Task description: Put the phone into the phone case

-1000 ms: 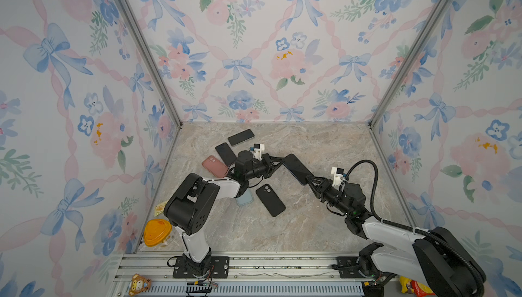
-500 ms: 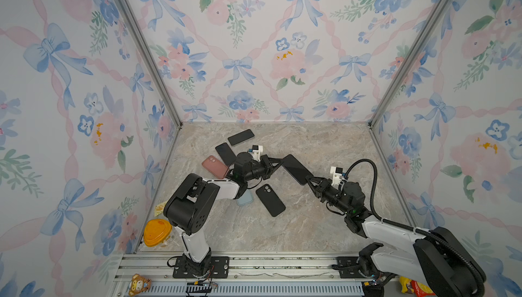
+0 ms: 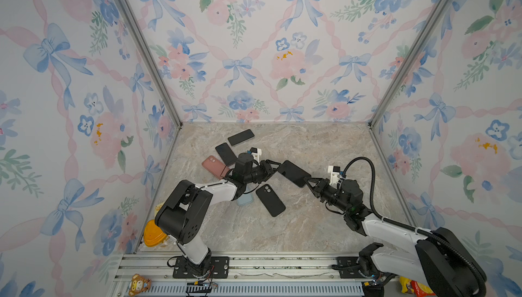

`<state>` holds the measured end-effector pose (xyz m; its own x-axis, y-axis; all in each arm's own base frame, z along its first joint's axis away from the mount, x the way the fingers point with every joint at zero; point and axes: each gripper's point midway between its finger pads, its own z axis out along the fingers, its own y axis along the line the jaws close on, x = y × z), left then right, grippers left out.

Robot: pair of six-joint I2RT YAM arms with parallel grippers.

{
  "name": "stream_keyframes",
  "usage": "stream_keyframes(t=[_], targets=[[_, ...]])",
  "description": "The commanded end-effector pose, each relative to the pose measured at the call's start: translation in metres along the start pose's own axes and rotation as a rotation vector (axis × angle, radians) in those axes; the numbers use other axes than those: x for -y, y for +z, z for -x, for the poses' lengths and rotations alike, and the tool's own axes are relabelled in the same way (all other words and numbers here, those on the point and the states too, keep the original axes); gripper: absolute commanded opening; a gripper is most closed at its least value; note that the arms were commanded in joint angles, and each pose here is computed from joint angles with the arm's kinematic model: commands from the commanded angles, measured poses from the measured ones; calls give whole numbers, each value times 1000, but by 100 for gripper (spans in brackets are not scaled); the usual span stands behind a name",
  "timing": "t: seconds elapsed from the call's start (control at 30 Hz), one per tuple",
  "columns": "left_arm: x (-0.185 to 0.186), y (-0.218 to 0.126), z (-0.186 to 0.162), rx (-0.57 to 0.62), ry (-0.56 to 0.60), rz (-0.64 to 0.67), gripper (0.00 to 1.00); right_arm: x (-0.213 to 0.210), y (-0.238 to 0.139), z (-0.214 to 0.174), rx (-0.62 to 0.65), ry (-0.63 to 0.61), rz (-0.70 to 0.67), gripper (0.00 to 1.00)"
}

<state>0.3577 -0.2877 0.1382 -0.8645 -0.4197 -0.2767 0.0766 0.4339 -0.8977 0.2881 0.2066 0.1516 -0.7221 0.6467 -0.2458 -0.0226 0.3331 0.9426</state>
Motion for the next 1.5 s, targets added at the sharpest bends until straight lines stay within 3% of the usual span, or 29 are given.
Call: stream_keyframes(t=[0.0,0.17,0.53,0.7,0.97,1.13,1.27,1.47], targets=[[-26,-12,-2,-9,150,189,52,6,-4,-6,-28,-80,-59,10],[-52,-24,-2,-73,305,447,54,16,-12,-13,-64,-149,-138,9],[-101,-35,-10,-260,544,811,53,14,-17,-19,-115,-246,-187,10],[-114,-30,-15,-322,550,851,53,9,-16,-22,-136,-277,-184,10],[-133,-36,-23,-383,583,919,46,8,-20,-19,-122,-308,-204,10],[-137,-31,-32,-424,569,899,37,7,-18,-19,-129,-319,-202,10],[-140,-30,-33,-429,567,904,23,6,-18,-20,-133,-322,-202,10],[-133,-32,-29,-409,576,898,13,2,-22,-19,-133,-343,-206,10]])
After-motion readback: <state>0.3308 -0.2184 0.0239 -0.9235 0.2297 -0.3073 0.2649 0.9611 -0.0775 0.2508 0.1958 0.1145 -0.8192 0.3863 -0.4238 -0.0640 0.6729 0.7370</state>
